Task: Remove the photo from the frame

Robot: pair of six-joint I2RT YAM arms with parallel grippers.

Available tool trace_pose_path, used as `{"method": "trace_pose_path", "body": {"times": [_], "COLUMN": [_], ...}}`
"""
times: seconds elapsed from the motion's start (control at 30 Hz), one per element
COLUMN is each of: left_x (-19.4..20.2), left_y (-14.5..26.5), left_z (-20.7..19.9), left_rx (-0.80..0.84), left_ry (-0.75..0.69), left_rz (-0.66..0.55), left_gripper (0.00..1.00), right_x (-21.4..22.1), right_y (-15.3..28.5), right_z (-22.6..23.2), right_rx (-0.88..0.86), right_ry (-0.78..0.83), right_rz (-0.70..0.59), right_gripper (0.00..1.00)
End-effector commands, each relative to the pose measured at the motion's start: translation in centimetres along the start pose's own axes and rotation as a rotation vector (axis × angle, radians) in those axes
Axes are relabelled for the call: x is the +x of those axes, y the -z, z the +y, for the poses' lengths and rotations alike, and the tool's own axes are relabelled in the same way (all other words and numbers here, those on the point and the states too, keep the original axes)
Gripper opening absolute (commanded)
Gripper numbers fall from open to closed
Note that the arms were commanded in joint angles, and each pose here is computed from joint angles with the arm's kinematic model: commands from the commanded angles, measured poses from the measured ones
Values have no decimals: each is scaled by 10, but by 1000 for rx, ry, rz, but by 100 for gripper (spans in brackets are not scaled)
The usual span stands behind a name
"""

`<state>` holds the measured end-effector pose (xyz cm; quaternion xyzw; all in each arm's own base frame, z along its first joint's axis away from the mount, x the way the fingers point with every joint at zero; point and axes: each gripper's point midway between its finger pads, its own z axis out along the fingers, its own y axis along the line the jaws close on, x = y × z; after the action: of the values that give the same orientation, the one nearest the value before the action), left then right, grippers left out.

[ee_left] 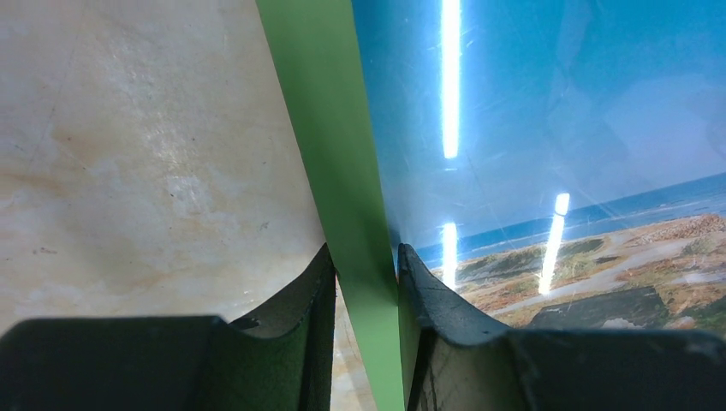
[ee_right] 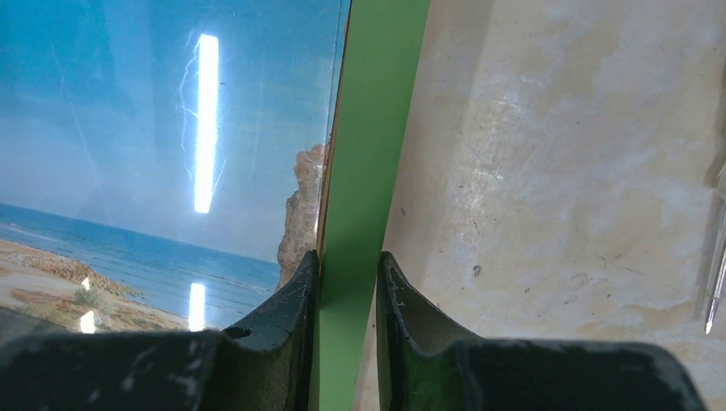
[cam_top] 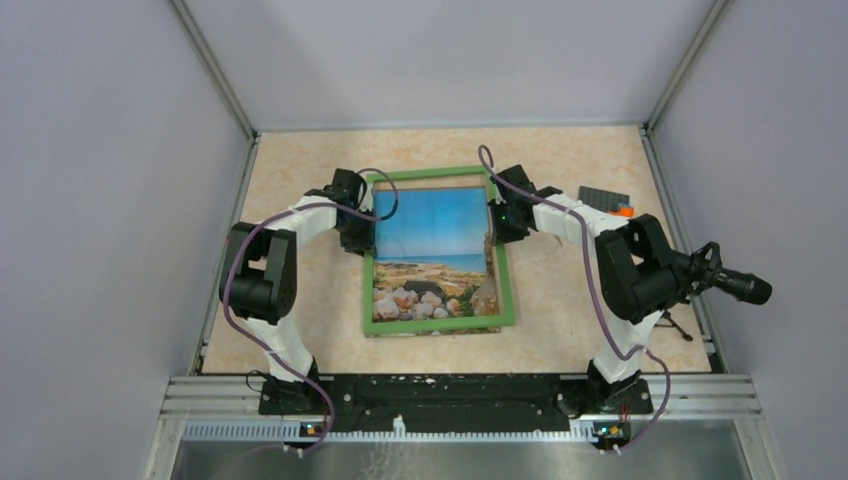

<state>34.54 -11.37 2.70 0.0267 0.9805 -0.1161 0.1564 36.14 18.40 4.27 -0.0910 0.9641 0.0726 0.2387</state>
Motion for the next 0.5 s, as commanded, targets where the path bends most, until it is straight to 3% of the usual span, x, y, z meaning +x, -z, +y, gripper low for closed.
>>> {"method": "trace_pose_path", "body": {"times": [0.0,0.2,0.27,0.33,0.37,0.47], "left_x": [-29,-43,-50,-57,-61,-74], "left_y": [-4,-12,-14,-11,-7,15], "left_z": [19,25,26,25,25,22], "left_rx": [-63,-79,-80,-77,-77,-71], "left_ry": [-43,-40,-44,-63,-81,-165], "left_rz": [-72,-88,-95,-108,-124,-209], "left_gripper": [11,11,16,30,41,66], "right_x": [-15,-25,-30,-35,-38,-40], "right_y": [-5,-13,-15,-16,-16,-11], "right_z": [-14,-20,-16,-12,-9,-5], "right_rx": [30,42,24,0,-12,-41], "right_ry": [54,50,49,56,61,52], "right_rz": [-39,-51,-55,-59,-59,-39], "right_gripper": [0,0,0,0,4,27]}}
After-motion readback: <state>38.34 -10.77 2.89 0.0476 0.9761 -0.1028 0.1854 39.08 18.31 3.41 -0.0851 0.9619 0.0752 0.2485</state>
